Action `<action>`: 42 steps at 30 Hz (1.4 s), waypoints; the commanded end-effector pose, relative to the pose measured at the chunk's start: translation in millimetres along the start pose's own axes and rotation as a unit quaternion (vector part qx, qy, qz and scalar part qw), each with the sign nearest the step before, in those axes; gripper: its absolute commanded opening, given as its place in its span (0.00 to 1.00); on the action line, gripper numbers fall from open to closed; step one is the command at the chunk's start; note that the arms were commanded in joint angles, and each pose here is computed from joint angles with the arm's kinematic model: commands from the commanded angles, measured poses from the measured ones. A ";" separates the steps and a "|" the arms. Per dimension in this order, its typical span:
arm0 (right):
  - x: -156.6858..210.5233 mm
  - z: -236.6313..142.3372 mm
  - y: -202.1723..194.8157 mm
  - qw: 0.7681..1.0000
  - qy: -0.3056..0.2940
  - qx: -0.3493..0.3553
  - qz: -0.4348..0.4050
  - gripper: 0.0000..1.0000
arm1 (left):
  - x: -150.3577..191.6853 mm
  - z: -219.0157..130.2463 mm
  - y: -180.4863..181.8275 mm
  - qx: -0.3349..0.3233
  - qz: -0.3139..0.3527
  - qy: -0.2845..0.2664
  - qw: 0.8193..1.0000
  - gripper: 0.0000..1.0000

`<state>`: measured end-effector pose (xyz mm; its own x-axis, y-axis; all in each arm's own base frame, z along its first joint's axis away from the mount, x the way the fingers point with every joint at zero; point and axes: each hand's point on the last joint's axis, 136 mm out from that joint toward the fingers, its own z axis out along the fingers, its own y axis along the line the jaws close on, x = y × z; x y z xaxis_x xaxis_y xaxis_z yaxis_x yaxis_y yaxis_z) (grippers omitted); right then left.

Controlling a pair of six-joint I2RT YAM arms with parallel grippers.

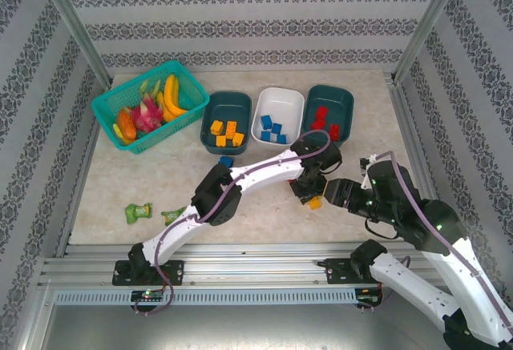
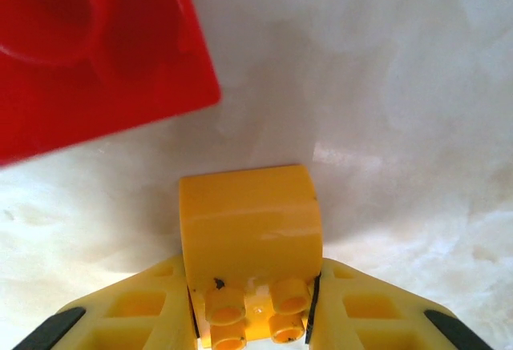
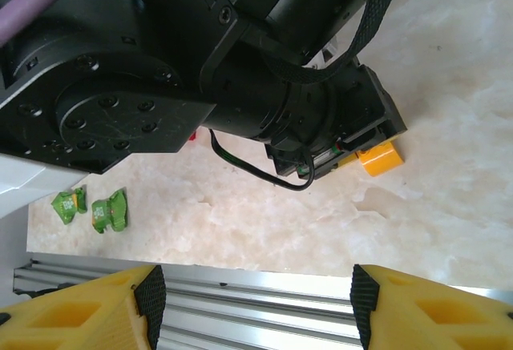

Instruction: Sort the legos into containers by color

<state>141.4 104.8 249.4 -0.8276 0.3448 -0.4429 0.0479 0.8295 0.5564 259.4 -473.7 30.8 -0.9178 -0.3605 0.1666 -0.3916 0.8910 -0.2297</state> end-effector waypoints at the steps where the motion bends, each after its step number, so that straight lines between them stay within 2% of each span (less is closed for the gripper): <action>1: -22.1 -24.0 16.2 0.997 -0.058 -0.029 -0.027 0.65 | -17.5 -47.3 14.1 -0.016 0.034 -0.053 0.998 0.23; 6: -43.5 -45.8 24.5 0.993 -0.102 -0.024 -0.048 0.65 | -42.9 -108.4 17.3 0.016 0.046 -0.096 0.994 0.23; 12: -60.3 -38.5 34.4 0.992 -0.113 -0.011 -0.051 0.67 | -87.6 -168.2 35.5 0.048 0.035 -0.135 0.989 0.23; 17: -76.1 -4.9 53.4 0.994 -0.105 -0.031 -0.028 0.69 | -134.1 -206.9 59.3 0.054 0.037 -0.167 0.984 0.23; 23: -102.1 53.1 71.3 0.989 -0.057 -0.105 0.090 0.69 | -199.6 -237.5 92.5 0.060 0.040 -0.196 0.978 0.23; 30: -128.3 93.7 80.3 0.989 -0.026 -0.106 0.101 0.69 | -283.6 -234.5 119.5 0.040 0.053 -0.254 0.965 0.23; 36: -141.9 122.2 84.7 0.987 -0.011 -0.109 0.113 0.69 | -344.9 -210.7 102.7 0.083 0.066 -0.281 0.954 0.24; 42: -147.5 133.7 82.6 0.988 -0.005 -0.101 0.118 0.69 | -381.6 -171.5 90.2 0.107 0.065 -0.273 0.954 0.27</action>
<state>332.9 179.0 247.3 -0.8131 0.5157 -0.2699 0.1632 0.6472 0.7447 562.8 -205.6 103.4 -0.8499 -0.4061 -0.3359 -0.2799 0.8878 -0.3653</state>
